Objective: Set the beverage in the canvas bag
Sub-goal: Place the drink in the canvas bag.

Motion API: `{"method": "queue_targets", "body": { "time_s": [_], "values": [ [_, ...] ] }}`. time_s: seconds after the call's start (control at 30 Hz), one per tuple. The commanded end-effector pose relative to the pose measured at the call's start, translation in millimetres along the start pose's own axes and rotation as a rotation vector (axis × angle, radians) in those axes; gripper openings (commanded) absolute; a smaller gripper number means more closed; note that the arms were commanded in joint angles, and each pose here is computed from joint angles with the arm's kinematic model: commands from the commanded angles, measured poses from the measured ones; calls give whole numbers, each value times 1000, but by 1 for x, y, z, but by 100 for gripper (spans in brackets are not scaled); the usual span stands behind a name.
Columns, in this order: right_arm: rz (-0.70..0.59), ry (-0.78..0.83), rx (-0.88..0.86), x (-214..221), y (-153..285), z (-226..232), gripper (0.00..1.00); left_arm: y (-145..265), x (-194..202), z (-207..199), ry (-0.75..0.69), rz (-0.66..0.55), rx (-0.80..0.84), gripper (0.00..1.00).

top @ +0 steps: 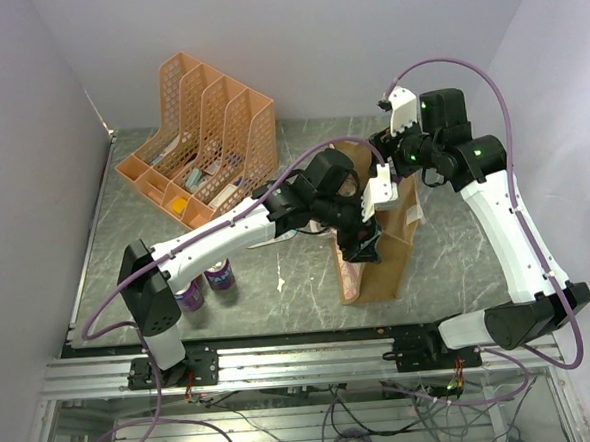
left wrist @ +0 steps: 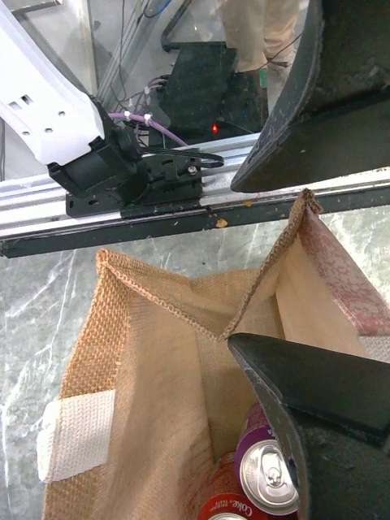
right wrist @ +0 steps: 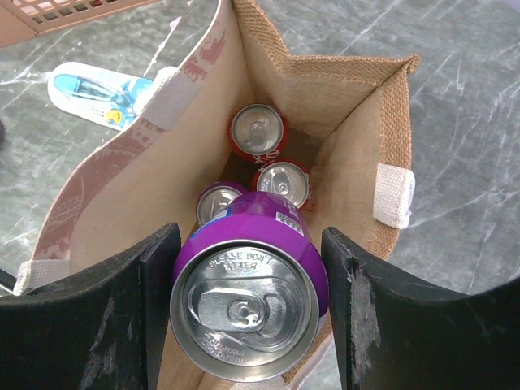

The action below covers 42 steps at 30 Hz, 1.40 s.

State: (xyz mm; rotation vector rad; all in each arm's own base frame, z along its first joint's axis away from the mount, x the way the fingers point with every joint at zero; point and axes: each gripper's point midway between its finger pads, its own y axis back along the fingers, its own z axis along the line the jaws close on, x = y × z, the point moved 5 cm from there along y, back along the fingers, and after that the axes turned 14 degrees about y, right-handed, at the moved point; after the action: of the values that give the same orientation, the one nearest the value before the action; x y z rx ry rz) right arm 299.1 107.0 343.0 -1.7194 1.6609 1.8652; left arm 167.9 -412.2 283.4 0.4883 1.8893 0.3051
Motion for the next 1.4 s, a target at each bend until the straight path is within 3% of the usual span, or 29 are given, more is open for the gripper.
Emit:
{"method": "queue_targets", "body": {
  "time_s": [0.0, 0.37, 0.97, 1.37],
  "values": [
    [-126, 15, 12, -21, 17, -3, 16, -4, 1, -1, -52, 5, 9, 78],
    [-146, 19, -76, -20, 15, 9, 16, 2, 8, -4, -127, 53, 18, 56],
    [-150, 1, -171, -14, 14, 24, 15, 1, 6, -13, -212, 86, 39, 49],
    [-141, 42, -275, -12, 7, 32, 14, 2, 21, -23, -332, 169, 51, 43]
  ]
}}
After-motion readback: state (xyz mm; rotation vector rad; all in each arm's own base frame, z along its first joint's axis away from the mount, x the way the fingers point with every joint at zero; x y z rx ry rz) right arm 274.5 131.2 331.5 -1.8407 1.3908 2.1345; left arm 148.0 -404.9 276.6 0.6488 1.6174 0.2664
